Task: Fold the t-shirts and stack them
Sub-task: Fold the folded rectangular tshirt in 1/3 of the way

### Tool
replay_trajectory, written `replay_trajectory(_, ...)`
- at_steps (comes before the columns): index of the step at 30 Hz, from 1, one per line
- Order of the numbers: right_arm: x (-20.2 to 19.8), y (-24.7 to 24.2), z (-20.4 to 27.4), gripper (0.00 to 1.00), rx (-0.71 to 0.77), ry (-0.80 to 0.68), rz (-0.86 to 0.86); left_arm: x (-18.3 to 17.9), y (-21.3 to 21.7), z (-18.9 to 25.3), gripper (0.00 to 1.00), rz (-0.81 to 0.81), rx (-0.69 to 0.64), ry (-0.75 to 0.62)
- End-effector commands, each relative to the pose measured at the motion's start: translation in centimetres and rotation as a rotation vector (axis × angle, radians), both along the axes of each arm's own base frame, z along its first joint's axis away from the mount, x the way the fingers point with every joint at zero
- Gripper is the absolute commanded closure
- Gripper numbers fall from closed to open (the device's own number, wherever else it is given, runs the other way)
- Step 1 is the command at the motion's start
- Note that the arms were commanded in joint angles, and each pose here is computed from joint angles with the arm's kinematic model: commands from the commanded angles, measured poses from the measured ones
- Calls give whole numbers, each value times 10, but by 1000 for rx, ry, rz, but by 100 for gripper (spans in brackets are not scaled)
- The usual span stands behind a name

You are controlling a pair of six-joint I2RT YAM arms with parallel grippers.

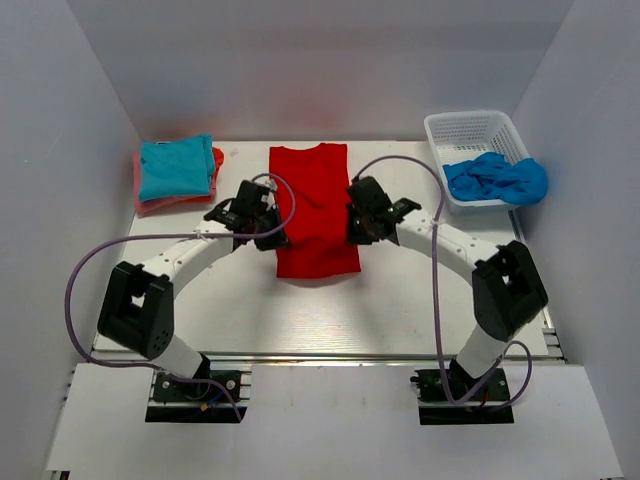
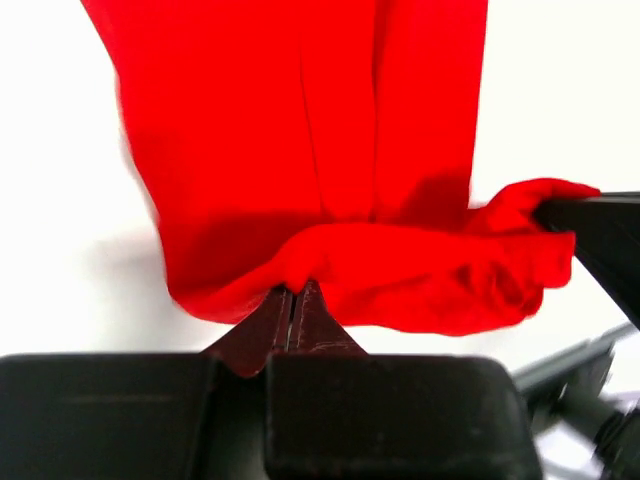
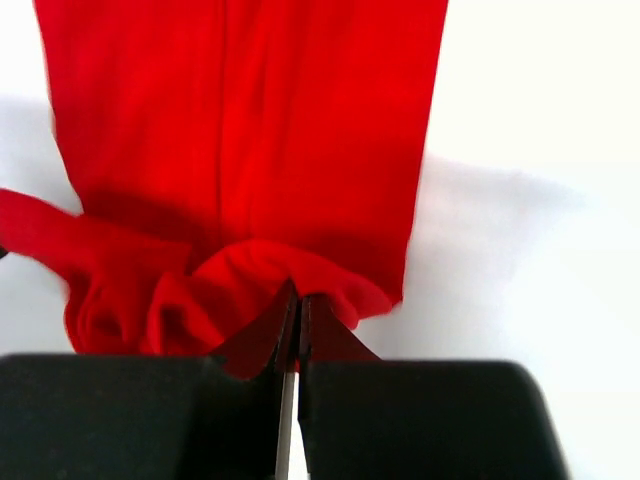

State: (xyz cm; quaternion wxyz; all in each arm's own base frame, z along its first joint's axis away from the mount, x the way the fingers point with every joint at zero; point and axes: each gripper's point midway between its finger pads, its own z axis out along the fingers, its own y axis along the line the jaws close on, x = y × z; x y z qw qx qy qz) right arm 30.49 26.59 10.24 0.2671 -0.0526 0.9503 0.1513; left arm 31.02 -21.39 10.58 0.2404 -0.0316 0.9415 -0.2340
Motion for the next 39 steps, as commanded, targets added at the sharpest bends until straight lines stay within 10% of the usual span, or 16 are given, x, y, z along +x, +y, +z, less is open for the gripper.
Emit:
replay_trajectory(1,48,5,28,100,-3,-97,8,43,3,30,100,42,-27,-119)
replay_trajectory(19,178,13,22,100,46,-142,35,160,24,44,100,89,-36,-267)
replay_trajectory(23,193,17,20,91,94,-142,59,175,31,30,100,101,-20,-248)
replay_trajectory(26,205,12,5,65,78,-143,16,193,33,17,98,121,-11,-260)
replay_trajectory(32,245,18,32,31,137,-296,88,233,53,39,5,165,17,-308)
replay_trajectory(39,189,13,73,10,210,-318,157,196,51,72,0,86,-22,-386)
